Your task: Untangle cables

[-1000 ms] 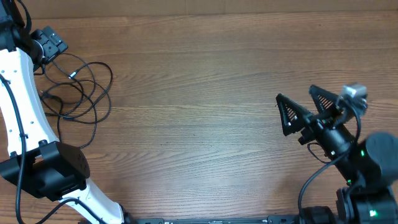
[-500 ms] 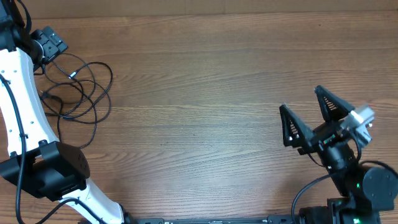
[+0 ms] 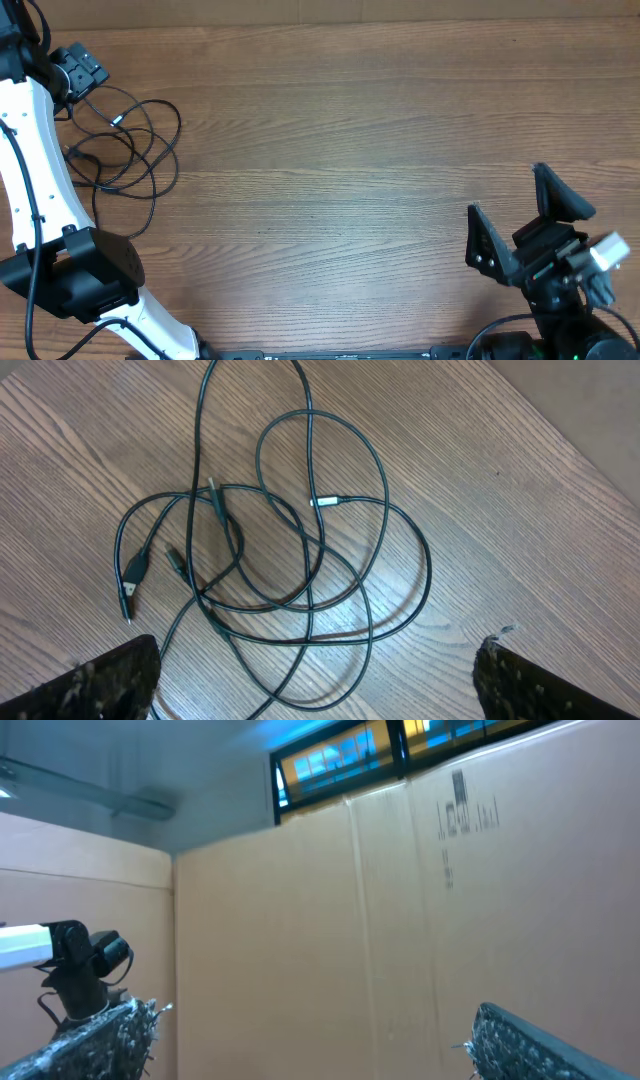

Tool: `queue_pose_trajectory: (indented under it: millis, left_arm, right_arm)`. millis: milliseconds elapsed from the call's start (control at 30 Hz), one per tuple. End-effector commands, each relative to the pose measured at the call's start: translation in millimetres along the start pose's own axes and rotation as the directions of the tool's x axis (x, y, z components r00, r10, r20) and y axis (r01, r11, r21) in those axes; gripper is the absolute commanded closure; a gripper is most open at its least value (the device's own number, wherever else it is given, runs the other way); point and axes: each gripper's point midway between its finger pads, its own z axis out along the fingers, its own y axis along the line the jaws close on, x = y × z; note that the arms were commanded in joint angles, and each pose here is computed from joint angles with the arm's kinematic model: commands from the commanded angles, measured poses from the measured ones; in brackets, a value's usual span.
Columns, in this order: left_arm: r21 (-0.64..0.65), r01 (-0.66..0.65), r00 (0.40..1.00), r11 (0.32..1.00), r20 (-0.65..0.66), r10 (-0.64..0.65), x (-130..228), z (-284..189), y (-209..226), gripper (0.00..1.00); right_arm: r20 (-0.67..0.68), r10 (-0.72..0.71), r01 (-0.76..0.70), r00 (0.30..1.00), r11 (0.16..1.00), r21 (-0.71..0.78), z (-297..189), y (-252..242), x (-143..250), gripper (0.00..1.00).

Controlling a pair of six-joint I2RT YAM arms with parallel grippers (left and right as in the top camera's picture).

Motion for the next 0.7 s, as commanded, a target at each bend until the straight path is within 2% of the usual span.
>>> queue_pose_trajectory:
  millis: [0, 300, 467, 567, 667]
  left_arm:
    - [0.005, 0.005, 1.0, 1.0, -0.003, -0.005, 1.2, -0.7, -1.4, 0.0]
    - [0.005, 0.005, 1.0, 1.0, -0.003, -0.005, 1.1, -0.7, -1.3, 0.0]
    - [0.005, 0.005, 1.0, 1.0, -0.003, -0.005, 1.1, -0.7, -1.3, 0.01]
    - [0.005, 0.005, 1.0, 1.0, -0.003, -0.005, 1.1, -0.7, -1.3, 0.0]
    - [0.005, 0.005, 1.0, 1.0, -0.003, -0.005, 1.1, -0.7, -1.3, 0.0]
  right_arm:
    - [0.031, -0.018, 0.018, 0.999, 1.0, 0.005, -7.9, -1.7, 6.8, 0.0]
    - [0.125, -0.049, 0.052, 0.991, 0.998, -0.021, -33.5, 0.8, 25.6, 0.0]
    - [0.164, -0.056, 0.055, 0.985, 0.998, 0.013, -43.1, -4.5, 28.2, 0.0]
    - [0.12, -0.04, 0.035, 0.992, 0.998, 0.046, -42.0, -12.7, 40.5, 0.0]
    - [0.023, -0.007, 0.005, 1.0, 0.997, 0.077, -40.7, -21.6, 65.0, 0.0]
